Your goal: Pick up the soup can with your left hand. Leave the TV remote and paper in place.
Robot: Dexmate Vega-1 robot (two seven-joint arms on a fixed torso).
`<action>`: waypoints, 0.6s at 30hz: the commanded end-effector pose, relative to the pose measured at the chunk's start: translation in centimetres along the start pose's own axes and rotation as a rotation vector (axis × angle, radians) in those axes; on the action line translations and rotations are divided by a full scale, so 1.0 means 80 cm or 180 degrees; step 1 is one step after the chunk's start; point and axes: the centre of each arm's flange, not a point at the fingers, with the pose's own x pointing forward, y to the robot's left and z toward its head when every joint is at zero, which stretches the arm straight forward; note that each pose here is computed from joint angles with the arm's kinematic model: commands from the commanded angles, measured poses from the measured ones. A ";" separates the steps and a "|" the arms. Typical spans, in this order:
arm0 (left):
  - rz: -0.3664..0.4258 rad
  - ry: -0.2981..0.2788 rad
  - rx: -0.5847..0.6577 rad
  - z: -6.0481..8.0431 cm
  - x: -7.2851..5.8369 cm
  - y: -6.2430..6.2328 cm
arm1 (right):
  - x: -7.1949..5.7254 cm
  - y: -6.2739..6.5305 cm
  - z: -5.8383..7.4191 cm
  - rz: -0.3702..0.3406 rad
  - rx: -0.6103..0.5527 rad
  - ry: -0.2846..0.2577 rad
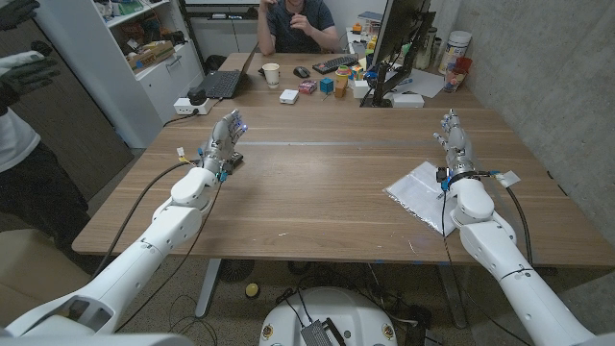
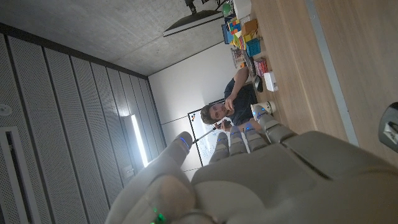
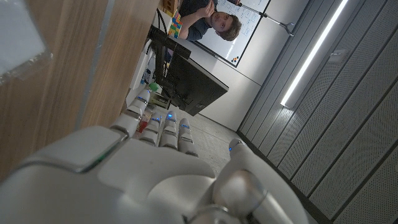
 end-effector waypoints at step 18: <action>-0.0366 -0.0646 0.1328 0.142 -0.003 -0.008 | -0.011 -0.003 -0.005 -0.0051 0.0037 -0.0027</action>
